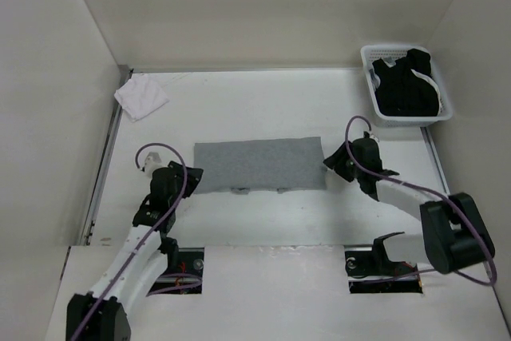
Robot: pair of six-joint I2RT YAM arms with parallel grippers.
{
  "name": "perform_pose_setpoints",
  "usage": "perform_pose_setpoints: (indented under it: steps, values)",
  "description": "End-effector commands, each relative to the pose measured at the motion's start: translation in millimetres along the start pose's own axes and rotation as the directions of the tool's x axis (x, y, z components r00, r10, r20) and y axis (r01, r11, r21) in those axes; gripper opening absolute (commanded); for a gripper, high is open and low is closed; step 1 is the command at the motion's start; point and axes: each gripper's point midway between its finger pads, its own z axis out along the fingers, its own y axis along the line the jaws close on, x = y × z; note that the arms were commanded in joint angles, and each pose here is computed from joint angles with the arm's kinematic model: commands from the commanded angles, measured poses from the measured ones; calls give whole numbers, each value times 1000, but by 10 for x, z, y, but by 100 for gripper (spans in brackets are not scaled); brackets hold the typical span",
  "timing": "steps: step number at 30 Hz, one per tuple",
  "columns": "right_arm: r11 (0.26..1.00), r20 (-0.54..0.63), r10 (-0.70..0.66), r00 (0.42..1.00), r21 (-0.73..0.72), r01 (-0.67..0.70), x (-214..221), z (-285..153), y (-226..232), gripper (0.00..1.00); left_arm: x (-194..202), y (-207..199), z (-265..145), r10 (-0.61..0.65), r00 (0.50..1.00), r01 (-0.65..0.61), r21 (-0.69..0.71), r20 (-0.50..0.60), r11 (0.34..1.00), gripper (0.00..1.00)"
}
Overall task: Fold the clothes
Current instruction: Fold the tank top
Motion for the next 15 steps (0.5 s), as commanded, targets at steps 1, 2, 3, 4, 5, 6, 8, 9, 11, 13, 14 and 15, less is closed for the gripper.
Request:
perform_pose_setpoints:
  steps: [1, 2, 3, 4, 5, 6, 8, 9, 11, 13, 14, 15]
  values:
    - [996, 25, -19, 1000, -85, 21, -185, 195, 295, 56, -54, -585, 32, 30, 998, -38, 157, 56, 987, 30]
    - [997, 7, -16, 1000, -75, 17, -154, 259, 279, 56, 0, -643, 51, 48, 997, -56, 162, 57, 985, 30]
    - [997, -7, -12, 1000, -73, 12, -133, 313, 281, 56, 57, -698, 66, 68, 996, -76, 166, 55, 983, 30]
    - [997, -23, -13, 1000, -77, 11, -106, 360, 287, 56, 107, -748, 82, 89, 994, -97, 169, 55, 981, 30]
    - [997, -40, -9, 999, -79, 6, -61, 392, 289, 54, 160, -784, 99, 111, 992, -119, 172, 52, 978, 30]
    - [996, -52, -2, 999, -89, -3, -34, 405, 312, 52, 191, -810, 119, 127, 991, -134, 171, 51, 976, 30]
    - [994, -76, 20, 997, -106, -28, 13, 406, 349, 45, 233, -845, 151, 140, 989, -146, 178, 43, 973, 29]
    - [993, -84, 26, 996, -111, -36, 34, 407, 362, 38, 240, -863, 159, 143, 989, -148, 184, 42, 972, 29]
    - [993, -102, 33, 994, -109, -44, 94, 432, 343, 31, 232, -879, 163, 141, 989, -147, 192, 41, 970, 29]
    - [990, -136, 33, 990, -131, -51, 161, 437, 380, 25, 204, -915, 153, 142, 989, -149, 203, 47, 968, 29]
    - [989, -141, 35, 989, -135, -54, 176, 433, 384, 21, 189, -927, 142, 146, 988, -154, 208, 51, 966, 29]
    - [990, -144, 37, 989, -130, -56, 198, 427, 365, 16, 170, -937, 132, 149, 987, -157, 212, 55, 965, 29]
